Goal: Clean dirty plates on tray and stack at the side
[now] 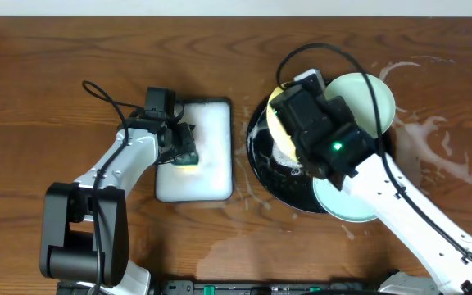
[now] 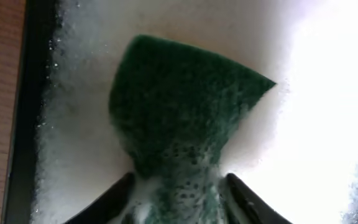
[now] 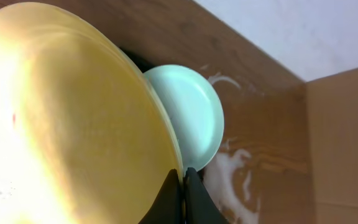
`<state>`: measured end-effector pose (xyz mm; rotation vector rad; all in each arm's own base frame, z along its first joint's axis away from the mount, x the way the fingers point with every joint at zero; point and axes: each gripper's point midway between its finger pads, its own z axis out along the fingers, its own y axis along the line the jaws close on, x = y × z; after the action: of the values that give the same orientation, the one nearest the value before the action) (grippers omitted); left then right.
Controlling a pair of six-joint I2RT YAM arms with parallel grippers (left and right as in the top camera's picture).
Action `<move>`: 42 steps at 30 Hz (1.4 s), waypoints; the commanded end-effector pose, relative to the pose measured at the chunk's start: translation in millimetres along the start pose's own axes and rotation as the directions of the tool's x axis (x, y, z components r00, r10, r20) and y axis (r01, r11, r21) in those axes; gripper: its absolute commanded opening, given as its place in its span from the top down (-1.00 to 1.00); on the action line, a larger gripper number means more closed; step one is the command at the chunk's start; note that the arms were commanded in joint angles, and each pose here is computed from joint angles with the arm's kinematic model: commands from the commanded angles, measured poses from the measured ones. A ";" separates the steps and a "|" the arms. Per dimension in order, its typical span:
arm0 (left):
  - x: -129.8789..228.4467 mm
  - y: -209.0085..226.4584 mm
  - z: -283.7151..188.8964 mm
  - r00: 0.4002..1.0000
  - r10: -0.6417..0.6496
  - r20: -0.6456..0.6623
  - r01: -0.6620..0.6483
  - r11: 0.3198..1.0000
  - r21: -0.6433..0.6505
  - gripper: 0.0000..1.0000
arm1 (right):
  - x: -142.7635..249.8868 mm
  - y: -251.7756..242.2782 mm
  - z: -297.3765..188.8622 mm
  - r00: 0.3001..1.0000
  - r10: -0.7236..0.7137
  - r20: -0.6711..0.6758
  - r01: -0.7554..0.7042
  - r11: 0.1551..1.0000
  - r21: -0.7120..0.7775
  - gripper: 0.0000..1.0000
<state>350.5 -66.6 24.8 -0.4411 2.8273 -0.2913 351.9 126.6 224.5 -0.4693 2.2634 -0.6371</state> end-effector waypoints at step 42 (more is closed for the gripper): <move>-13.8 -21.1 -44.5 0.990 0.014 0.142 -0.025 0.996 0.080 0.85 | 50.0 19.5 61.4 0.960 0.207 -0.191 -0.234 0.963 -0.132 0.98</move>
<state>362.3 -76.1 102.0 -0.3693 2.6031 -0.3787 359.7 96.8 157.7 -0.2575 2.4801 -0.4332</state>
